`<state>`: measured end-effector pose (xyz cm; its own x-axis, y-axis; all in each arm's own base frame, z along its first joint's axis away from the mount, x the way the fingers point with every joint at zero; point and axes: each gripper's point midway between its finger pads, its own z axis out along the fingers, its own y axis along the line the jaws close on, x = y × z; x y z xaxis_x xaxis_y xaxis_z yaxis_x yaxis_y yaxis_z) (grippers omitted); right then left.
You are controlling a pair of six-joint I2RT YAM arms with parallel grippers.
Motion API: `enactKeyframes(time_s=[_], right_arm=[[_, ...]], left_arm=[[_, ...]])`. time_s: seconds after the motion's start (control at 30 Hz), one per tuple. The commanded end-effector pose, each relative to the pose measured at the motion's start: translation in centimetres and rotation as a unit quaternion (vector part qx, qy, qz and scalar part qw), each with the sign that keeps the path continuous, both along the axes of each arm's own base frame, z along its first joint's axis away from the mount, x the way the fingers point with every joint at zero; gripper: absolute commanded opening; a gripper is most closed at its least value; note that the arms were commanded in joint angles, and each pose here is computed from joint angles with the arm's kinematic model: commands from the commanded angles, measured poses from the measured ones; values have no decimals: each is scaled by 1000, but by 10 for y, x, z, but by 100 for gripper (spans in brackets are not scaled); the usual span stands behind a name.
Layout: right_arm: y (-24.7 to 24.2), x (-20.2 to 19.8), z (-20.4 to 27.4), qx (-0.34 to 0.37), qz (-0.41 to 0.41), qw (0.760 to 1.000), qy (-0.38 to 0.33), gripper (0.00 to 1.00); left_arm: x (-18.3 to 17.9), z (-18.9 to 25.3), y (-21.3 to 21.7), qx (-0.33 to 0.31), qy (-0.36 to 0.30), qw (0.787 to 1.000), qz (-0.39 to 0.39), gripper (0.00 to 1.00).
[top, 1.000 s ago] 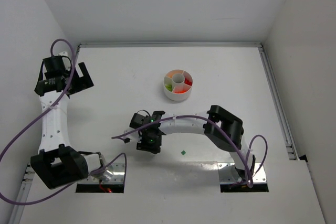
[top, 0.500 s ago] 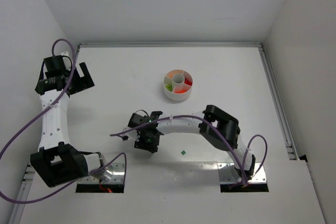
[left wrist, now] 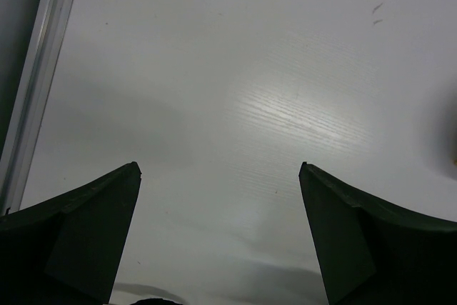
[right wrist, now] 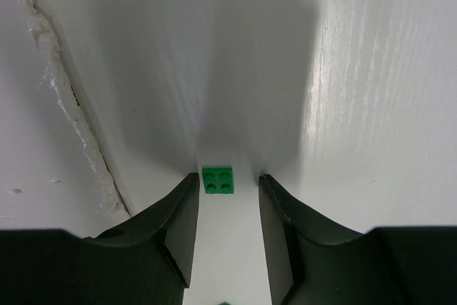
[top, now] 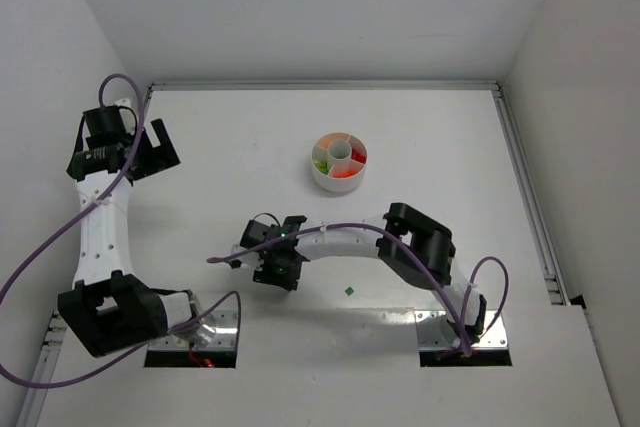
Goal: Sort the legos into containers by color
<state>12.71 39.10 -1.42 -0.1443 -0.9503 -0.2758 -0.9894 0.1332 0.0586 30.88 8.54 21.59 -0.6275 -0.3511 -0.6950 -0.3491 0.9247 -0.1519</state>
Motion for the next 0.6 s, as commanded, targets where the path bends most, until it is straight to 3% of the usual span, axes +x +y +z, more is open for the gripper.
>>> enactKeyframes(time_s=[0.0,0.57], right_arm=[[-5,-10,-25,-28,-7,1000,4,40],[-25,-36,-60,-68,10,998,8,36]], left_arm=[[-1,3,1,-6,-6,1000,4,100],[-2,-1,1,-4,-1,1000,1,100]])
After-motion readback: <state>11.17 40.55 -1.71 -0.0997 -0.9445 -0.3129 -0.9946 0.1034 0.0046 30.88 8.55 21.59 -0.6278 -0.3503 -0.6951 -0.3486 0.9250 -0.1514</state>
